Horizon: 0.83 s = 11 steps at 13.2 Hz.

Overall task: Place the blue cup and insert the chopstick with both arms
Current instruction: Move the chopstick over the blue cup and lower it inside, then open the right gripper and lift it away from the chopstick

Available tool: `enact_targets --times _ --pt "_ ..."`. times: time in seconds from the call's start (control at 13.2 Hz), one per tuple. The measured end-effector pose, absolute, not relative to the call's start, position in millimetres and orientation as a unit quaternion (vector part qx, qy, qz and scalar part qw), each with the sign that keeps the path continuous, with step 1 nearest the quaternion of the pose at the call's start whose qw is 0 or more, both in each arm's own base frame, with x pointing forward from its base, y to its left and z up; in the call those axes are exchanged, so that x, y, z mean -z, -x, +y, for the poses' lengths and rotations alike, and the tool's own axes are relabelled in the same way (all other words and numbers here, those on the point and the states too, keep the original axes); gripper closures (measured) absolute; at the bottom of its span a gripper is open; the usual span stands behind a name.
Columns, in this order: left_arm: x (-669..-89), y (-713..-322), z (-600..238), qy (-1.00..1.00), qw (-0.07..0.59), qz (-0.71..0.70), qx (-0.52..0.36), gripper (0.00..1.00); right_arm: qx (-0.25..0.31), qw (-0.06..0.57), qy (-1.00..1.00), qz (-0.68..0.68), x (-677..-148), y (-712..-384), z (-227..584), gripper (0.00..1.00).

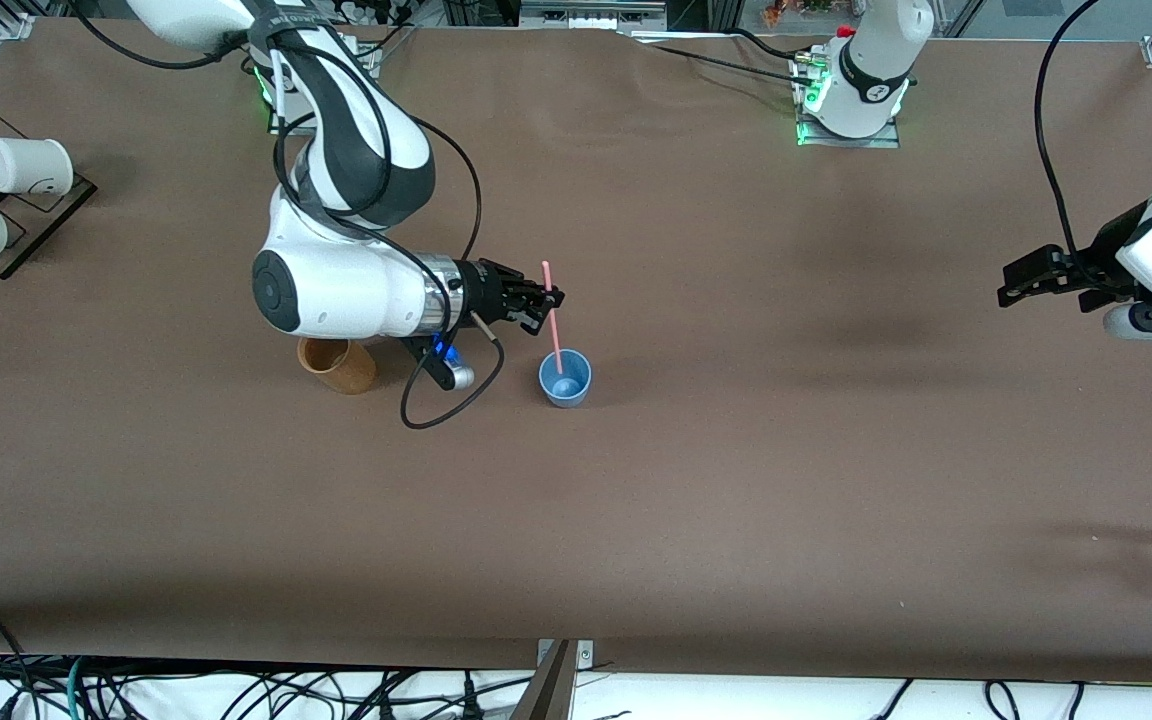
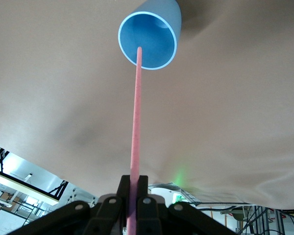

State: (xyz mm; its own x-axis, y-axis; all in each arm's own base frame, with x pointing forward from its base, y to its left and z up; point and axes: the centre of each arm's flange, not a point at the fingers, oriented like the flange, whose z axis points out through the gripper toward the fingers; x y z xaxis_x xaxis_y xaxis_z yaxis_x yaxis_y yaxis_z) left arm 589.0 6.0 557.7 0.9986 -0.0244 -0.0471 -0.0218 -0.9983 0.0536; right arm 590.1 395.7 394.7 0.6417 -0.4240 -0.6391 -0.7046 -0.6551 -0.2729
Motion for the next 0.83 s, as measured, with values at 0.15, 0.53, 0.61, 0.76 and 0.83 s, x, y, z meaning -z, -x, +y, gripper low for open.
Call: enact_targets --times 0.15,0.53,0.61,0.76,0.83 --pt "-557.7 -589.0 6.0 -0.999 0.027 -0.012 0.024 0.0 -0.271 0.254 0.873 0.316 -376.6 -591.1 398.3 0.92" --pt "-557.6 -589.0 6.0 -0.999 0.027 -0.012 0.024 0.0 -0.222 0.213 0.905 0.293 -363.7 -599.3 389.4 0.64" --pt "-557.6 -589.0 6.0 -0.999 0.027 -0.012 0.024 0.0 -0.212 0.216 0.908 0.29 -372.3 -603.1 388.6 0.52" --pt "-557.7 -589.0 6.0 -0.999 0.027 -0.012 0.024 0.0 -0.192 0.23 0.911 0.284 -399.7 -608.9 388.2 0.29" --pt "-557.6 -589.0 6.0 -0.999 0.027 -0.012 0.024 0.0 -0.178 0.235 0.913 0.281 -414.2 -611.7 386.0 0.15"
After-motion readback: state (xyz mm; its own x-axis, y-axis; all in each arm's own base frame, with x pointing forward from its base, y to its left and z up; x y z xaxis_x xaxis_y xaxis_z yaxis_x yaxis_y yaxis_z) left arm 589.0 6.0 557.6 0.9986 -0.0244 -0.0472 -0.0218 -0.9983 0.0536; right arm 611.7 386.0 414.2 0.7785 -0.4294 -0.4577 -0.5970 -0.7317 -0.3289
